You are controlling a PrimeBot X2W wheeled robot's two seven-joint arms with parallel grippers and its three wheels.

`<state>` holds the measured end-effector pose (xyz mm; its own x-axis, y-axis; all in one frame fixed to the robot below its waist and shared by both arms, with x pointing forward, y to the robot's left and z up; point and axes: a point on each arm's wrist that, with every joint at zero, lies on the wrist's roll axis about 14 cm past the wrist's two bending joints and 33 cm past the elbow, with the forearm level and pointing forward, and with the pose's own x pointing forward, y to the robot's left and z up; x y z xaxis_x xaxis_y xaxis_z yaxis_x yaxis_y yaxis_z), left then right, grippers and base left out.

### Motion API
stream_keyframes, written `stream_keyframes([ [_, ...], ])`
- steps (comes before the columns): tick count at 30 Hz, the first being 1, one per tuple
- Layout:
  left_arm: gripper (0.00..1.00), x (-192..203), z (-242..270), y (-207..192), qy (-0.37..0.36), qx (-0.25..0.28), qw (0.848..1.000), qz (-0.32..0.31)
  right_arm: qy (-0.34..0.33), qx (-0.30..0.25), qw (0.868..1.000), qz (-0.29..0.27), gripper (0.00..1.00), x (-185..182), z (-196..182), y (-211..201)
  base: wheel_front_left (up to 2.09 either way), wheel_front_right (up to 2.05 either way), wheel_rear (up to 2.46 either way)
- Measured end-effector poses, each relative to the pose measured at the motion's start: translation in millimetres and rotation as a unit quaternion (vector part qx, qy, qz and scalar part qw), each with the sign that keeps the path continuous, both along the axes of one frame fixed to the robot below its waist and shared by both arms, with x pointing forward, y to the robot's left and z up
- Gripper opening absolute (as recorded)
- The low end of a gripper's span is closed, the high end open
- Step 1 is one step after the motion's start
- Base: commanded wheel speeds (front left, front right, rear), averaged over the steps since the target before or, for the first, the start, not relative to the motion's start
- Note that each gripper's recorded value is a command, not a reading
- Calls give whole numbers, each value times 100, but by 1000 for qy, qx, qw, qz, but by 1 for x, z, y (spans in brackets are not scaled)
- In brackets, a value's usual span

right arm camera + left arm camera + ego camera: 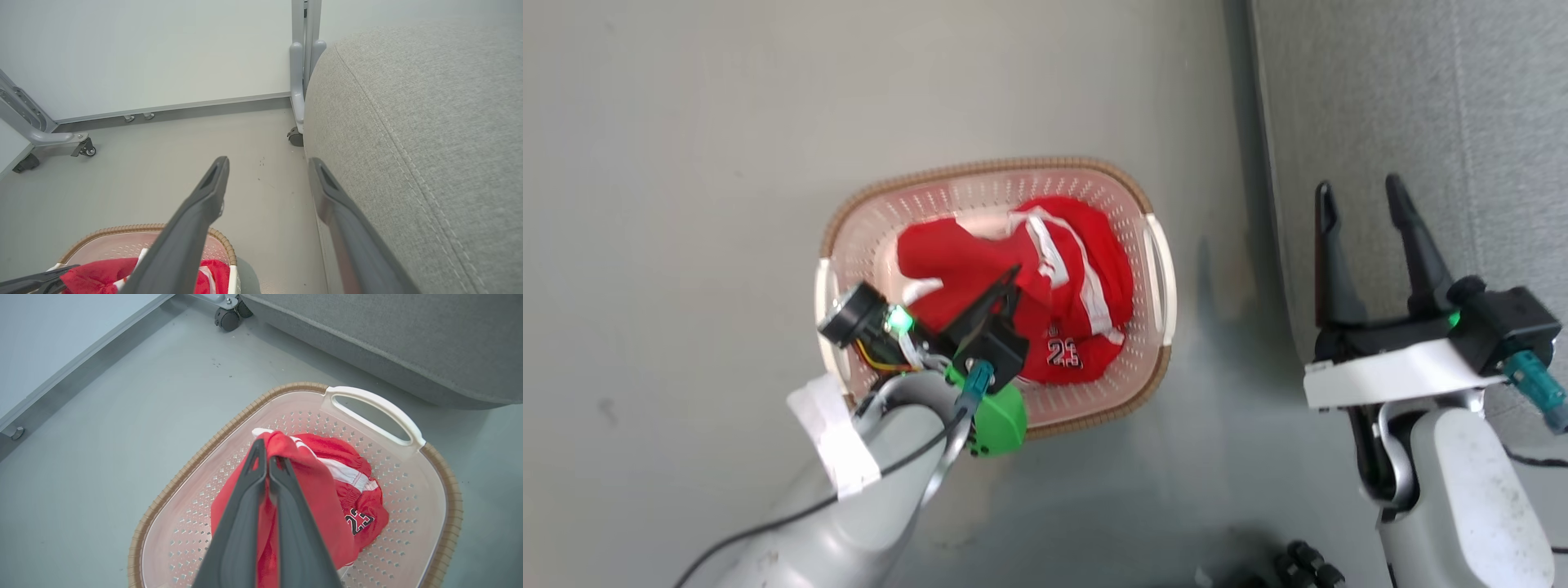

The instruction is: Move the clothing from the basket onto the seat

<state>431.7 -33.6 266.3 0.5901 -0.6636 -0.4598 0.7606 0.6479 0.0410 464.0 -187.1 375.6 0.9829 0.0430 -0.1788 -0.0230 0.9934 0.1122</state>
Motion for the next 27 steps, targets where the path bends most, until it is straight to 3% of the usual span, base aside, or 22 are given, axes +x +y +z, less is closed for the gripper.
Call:
stream_keyframes([
  [6, 0, -6, 60, 8, -39, -45, 997, 53, -19, 10, 1000, 13, 100, -21, 30, 12, 0, 0, 0],
  [11, 0, -7, 124, 18, -99, -93, 986, 101, -41, 13, 999, 20, 100, -41, 56, 18, 0, 0, 0],
  [17, 0, -15, 220, 27, -192, -175, 957, 131, -74, 19, 996, 36, 100, -64, 87, 30, 0, 0, 0],
  [27, 0, -41, 324, 45, -310, -240, 908, 147, -131, 34, 989, 62, 100, -91, 130, 50, 0, 0, 0],
])
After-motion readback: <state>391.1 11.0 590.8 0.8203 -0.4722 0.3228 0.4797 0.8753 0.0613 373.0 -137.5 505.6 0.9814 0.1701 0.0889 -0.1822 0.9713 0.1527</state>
